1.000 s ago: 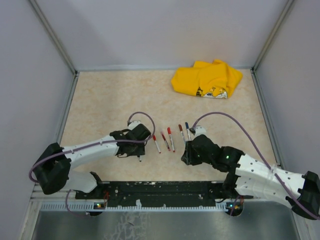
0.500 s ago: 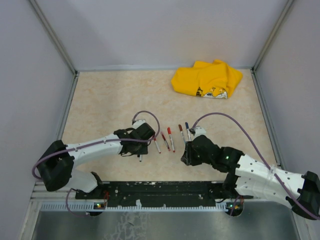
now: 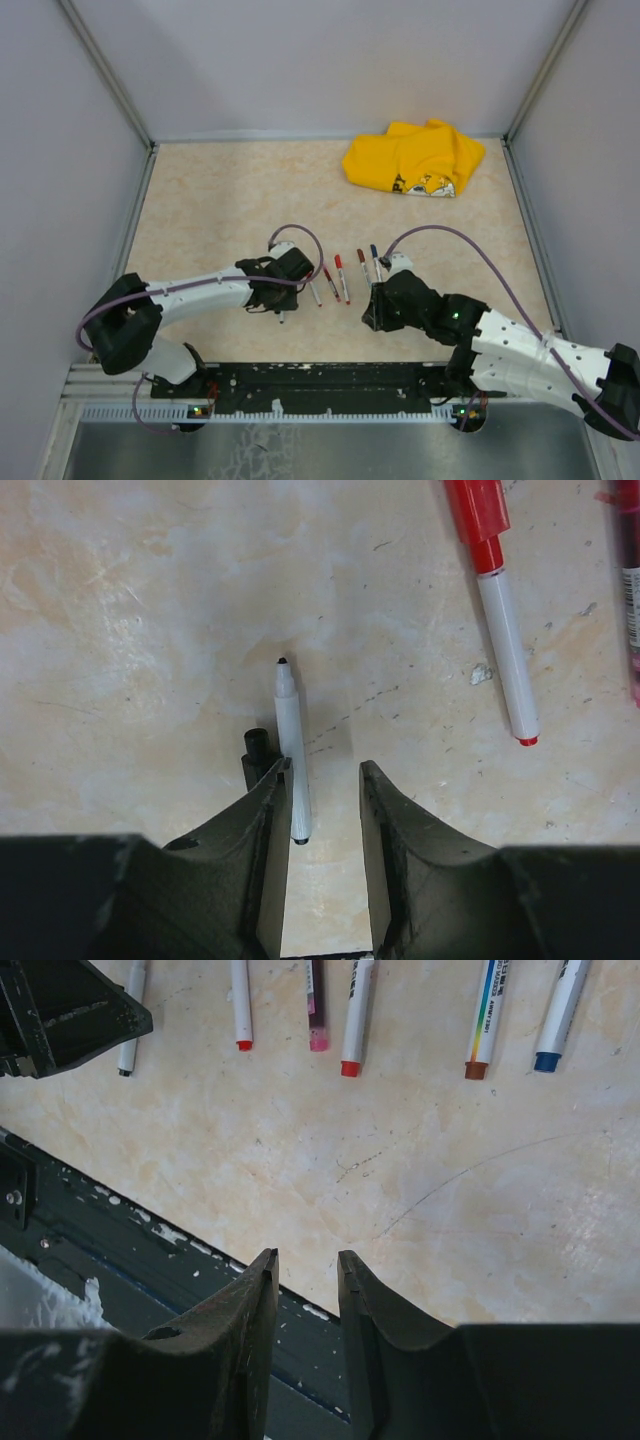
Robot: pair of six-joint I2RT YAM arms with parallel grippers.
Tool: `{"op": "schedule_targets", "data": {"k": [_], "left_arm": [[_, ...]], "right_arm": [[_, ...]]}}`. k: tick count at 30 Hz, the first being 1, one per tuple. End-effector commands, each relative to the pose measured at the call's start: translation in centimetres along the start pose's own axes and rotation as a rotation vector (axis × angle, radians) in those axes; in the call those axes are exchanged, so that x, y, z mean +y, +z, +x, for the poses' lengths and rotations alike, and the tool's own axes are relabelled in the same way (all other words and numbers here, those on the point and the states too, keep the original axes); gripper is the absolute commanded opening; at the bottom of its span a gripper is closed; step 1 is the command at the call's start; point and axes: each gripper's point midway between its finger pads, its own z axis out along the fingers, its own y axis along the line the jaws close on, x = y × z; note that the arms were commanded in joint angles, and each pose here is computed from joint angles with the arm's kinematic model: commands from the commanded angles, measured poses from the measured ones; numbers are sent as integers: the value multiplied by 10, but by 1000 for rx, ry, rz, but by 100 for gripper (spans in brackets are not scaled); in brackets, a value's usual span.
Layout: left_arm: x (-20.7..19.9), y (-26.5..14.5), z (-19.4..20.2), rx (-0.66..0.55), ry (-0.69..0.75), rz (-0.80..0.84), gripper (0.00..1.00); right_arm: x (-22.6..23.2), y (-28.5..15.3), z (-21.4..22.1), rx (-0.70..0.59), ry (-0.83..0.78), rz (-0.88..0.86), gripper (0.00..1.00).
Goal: Insert the pens into the pen caps
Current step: Pick up the pen from the center of the board.
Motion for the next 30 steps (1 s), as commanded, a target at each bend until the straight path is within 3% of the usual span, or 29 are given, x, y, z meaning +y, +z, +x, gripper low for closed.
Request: {"op": "schedule_targets", "data": {"k": [1,11,21,30], "left_arm": [[1,7,9,24,19,-2,38],[1,10,12,37,30,-5,35],[-8,6,11,47,65,42,18],[-71,-59,-28,-123,47,474,15]], "right_arm": [[9,-1,-7,-20,12,-27,31],[8,0,-6,-16,12,-23,31],[8,-1,-6,-21,14,-24,31],[31,-13,-37,-186,75,-162,33]]}}
